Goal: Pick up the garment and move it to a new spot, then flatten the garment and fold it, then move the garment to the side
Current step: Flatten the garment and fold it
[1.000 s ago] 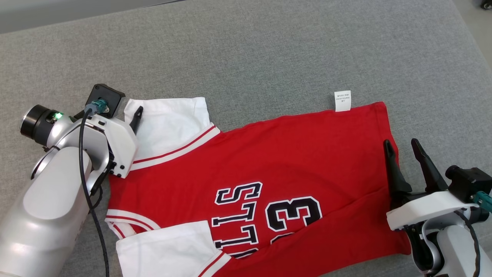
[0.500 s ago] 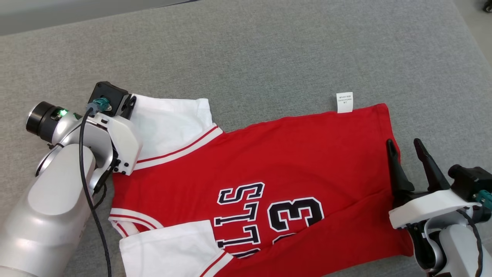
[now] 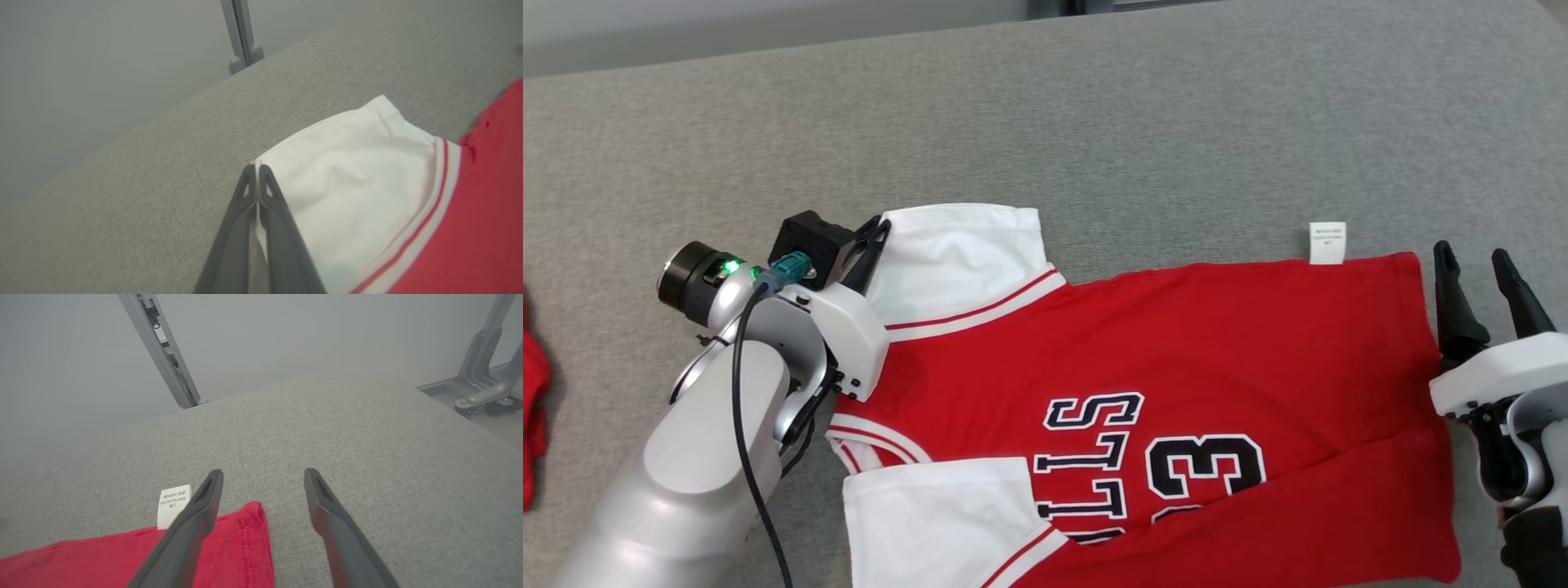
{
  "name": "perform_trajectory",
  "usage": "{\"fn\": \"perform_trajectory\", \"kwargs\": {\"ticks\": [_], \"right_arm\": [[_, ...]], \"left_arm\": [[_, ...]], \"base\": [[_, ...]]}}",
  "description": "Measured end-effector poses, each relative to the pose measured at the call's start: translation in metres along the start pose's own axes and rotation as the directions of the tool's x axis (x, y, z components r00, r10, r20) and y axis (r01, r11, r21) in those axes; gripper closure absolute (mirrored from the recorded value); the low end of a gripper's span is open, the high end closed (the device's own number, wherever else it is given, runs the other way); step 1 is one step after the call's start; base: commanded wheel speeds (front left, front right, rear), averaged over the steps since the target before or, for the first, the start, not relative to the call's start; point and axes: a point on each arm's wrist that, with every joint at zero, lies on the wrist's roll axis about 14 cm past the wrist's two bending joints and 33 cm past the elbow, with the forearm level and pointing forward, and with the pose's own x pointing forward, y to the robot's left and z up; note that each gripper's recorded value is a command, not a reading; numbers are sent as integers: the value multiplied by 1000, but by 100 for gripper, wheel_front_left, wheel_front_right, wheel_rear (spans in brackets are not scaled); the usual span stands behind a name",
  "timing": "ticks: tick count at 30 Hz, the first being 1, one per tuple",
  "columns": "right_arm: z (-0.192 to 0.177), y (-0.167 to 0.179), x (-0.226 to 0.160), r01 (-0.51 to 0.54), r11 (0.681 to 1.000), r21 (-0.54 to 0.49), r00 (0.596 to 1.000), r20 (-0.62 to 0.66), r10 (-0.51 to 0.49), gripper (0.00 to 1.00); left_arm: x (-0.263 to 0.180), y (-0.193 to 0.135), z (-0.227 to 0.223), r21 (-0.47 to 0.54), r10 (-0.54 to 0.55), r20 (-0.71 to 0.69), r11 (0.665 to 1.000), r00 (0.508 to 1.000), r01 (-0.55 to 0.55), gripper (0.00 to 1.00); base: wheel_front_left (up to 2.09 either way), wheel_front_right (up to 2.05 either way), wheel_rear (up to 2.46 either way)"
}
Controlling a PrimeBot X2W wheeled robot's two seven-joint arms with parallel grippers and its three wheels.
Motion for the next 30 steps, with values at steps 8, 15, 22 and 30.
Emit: {"fn": "perform_trajectory", "kwargs": {"ticks": [8,15,22,30], "right_arm": [[-24,-6,21,-1,1000,-15,986,-165,-1,0],[-47,0,25,-24,1000,-18,963,-269,19,0],[-52,-1,25,-29,999,-22,957,-288,21,0],[-53,-1,27,-42,999,-34,956,-291,30,0]], "left_arm": [[-15,4,4,-11,24,33,1000,999,-24,100],[-17,4,7,-21,27,44,999,999,-27,100],[-19,2,2,-23,22,31,1000,999,-21,100],[-20,2,3,-24,22,31,999,999,-21,100]], "base": [[0,0,0],[0,0,0],[0,0,0],[0,0,0]]}}
